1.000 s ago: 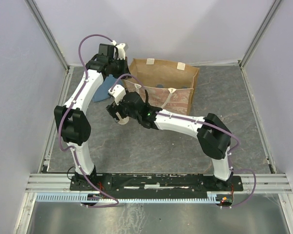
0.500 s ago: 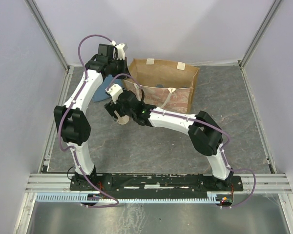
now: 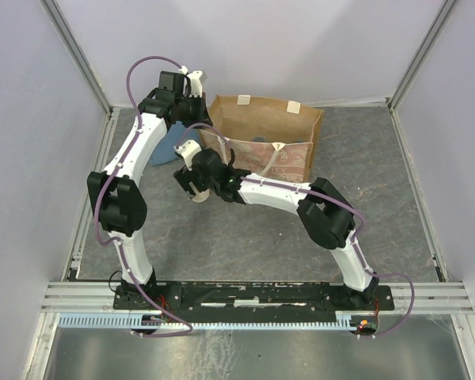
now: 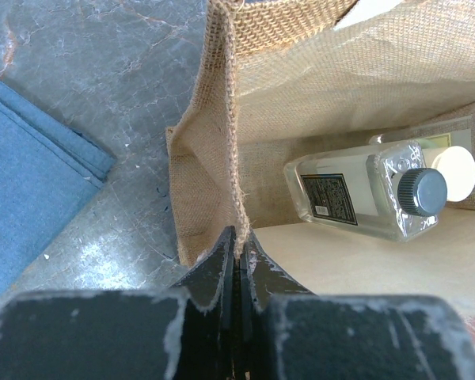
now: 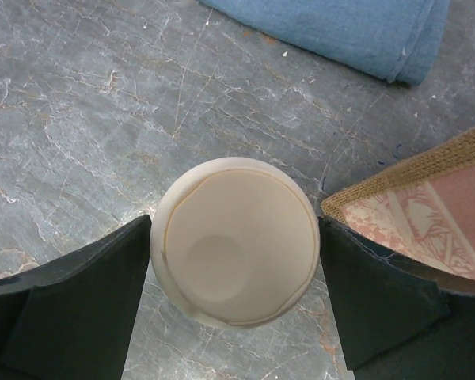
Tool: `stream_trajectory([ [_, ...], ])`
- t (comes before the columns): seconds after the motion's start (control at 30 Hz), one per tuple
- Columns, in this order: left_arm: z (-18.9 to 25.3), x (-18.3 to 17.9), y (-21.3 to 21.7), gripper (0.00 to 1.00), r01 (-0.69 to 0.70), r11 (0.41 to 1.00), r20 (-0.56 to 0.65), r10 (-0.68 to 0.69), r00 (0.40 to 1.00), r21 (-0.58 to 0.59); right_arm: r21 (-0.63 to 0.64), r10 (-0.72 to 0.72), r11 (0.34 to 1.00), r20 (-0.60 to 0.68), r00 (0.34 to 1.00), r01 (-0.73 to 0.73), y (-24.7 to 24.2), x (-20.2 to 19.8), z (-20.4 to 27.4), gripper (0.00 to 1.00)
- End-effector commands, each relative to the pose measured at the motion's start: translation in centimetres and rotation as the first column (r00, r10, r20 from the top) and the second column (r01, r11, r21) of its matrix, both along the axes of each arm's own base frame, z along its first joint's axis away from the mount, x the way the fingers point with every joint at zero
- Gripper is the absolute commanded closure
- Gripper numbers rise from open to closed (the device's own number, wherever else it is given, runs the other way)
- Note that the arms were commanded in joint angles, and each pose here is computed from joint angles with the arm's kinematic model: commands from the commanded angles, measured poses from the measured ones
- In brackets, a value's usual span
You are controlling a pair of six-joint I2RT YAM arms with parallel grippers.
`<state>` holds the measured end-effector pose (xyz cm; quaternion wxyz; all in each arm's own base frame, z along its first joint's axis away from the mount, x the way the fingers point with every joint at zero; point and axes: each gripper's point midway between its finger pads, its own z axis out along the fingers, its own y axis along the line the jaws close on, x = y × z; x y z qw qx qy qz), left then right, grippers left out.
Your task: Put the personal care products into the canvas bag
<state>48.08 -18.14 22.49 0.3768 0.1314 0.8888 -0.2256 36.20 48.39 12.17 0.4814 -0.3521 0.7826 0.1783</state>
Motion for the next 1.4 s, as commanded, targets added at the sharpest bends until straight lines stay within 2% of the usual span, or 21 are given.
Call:
stream_trajectory([
  [0.0,4.0,0.6,1.0,0.97,0.021,1.0,0.135,-0.021,0.991,0.007,0.052,0.012,0.999,0.001,1.0,-0.012,1.2,0.3,0.9,0.08],
  [0.13,3.9,0.7,1.0,0.97,0.021,1.0,0.132,-0.022,0.991,0.007,0.063,0.014,0.998,-0.002,1.0,-0.014,1.4,0.2,0.5,0.09],
  [0.3,3.8,0.7,0.9,0.97,0.023,1.0,0.129,-0.023,0.991,0.001,0.074,0.017,0.997,0.003,1.0,-0.017,1.5,0.2,0.3,0.15],
  [0.57,3.8,0.8,1.0,0.97,0.018,1.0,0.131,-0.019,0.991,0.006,0.115,0.033,0.993,-0.002,0.999,-0.033,1.4,-0.4,1.0,0.5],
  [0.77,3.7,0.8,0.9,0.97,0.02,1.0,0.127,-0.021,0.992,0.006,0.112,0.036,0.993,0.005,0.999,-0.036,0.4,-1.2,2.2,0.66],
  [0.9,3.5,0.6,1.0,0.97,0.019,1.0,0.12,-0.02,0.993,0.006,0.104,0.045,0.994,0.002,0.999,-0.045,-1.1,-2.3,4.9,0.79],
  [1.03,3.0,0.4,1.0,0.97,0.017,1.0,0.109,-0.017,0.994,0.001,0.102,0.026,0.995,-0.048,0.999,-0.021,-3.2,-3.8,8.3,0.99],
  [1.17,2.8,0.0,1.3,0.97,0.001,1.0,0.109,-0.001,0.994,0.005,0.088,-0.002,0.996,-0.093,0.996,0.01,-6.0,-5.7,12.1,1.0],
  [1.37,3.3,-1.2,1.4,0.97,-0.022,1.0,0.116,0.024,0.993,-0.02,0.151,-0.061,0.986,-0.069,0.996,0.071,-10.7,-8.0,20.1,1.0],
])
